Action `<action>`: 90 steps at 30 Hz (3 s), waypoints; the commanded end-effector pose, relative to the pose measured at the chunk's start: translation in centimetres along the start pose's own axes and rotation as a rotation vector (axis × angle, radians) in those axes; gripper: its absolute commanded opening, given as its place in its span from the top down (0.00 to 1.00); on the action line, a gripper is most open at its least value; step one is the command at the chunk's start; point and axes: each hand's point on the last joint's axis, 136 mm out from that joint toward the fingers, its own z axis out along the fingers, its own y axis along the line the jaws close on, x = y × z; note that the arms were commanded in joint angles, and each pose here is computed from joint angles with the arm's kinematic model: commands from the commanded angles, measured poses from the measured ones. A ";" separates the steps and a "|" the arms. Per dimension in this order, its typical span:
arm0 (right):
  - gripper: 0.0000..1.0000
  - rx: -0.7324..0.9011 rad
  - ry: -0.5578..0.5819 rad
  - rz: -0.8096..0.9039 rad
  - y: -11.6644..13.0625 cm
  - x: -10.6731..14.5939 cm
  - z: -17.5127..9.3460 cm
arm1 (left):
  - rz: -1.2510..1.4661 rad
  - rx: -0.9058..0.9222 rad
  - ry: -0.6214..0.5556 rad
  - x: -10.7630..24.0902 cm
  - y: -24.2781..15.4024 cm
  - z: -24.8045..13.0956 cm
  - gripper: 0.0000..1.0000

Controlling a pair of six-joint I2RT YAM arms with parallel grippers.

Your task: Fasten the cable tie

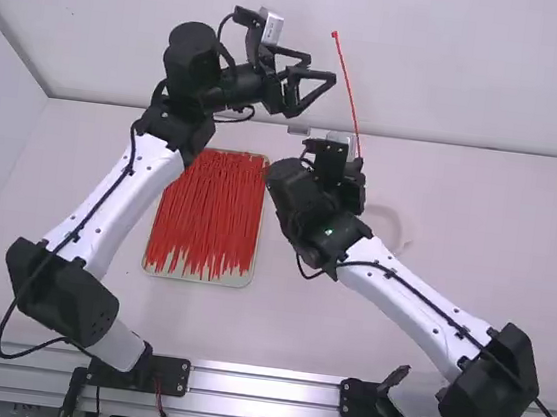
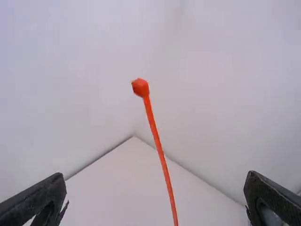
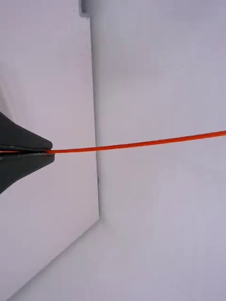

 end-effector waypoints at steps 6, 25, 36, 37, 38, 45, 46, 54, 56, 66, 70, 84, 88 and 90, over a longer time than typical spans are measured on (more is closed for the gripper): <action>1.00 0.044 -0.038 0.079 -0.9 -1.7 -1.0 | -0.073 -0.028 -0.062 -1.4 0.3 -0.1 0.20; 1.00 0.002 -0.054 0.077 0.2 -1.9 -2.3 | -0.085 0.018 -0.100 -2.2 -1.4 0.7 0.45; 1.00 -0.008 -0.055 0.075 0.4 -1.9 -2.5 | -0.100 0.013 -0.091 -1.9 -1.3 0.7 0.95; 1.00 -0.008 -0.056 0.076 0.4 -1.9 -2.5 | -0.103 0.012 -0.091 -1.9 -1.3 0.7 0.98; 1.00 -0.008 -0.055 0.076 0.4 -1.9 -2.5 | -0.100 0.015 -0.092 -2.0 -1.4 0.7 0.98; 0.59 -0.116 -0.028 0.064 2.1 -1.5 -2.6 | -0.033 0.007 -0.091 -1.9 -1.2 0.7 0.98; 0.34 -0.165 -0.021 0.043 2.8 -1.5 -2.8 | -0.016 0.002 -0.091 -1.9 -1.1 0.7 0.98; 0.01 -0.534 -0.010 -0.104 6.1 -1.8 -5.6 | 0.006 -0.065 -0.113 -3.0 1.7 -1.3 0.98; 0.01 -0.687 -0.020 -0.110 5.8 -2.4 -7.8 | 0.014 -0.079 -0.114 -3.6 3.0 -2.7 0.98; 0.01 -1.078 -0.178 0.025 -0.2 -7.1 -13.9 | 0.089 0.081 -0.008 -2.6 2.1 -5.3 0.98; 0.01 -1.137 -0.210 0.081 -2.2 -8.2 -13.6 | 0.109 0.199 0.049 -1.6 0.1 -5.6 0.98; 0.01 -1.531 -0.318 0.063 -1.4 -8.9 -11.4 | 0.186 0.415 0.131 -0.2 -3.6 -6.8 0.98; 0.01 -1.679 -0.370 0.082 -1.1 -9.3 -10.8 | 0.216 0.446 0.137 -0.1 -4.1 -7.0 0.98; 0.01 -1.745 -0.389 0.100 -1.0 -9.5 -10.5 | 0.234 0.489 0.149 0.2 -5.1 -7.0 0.98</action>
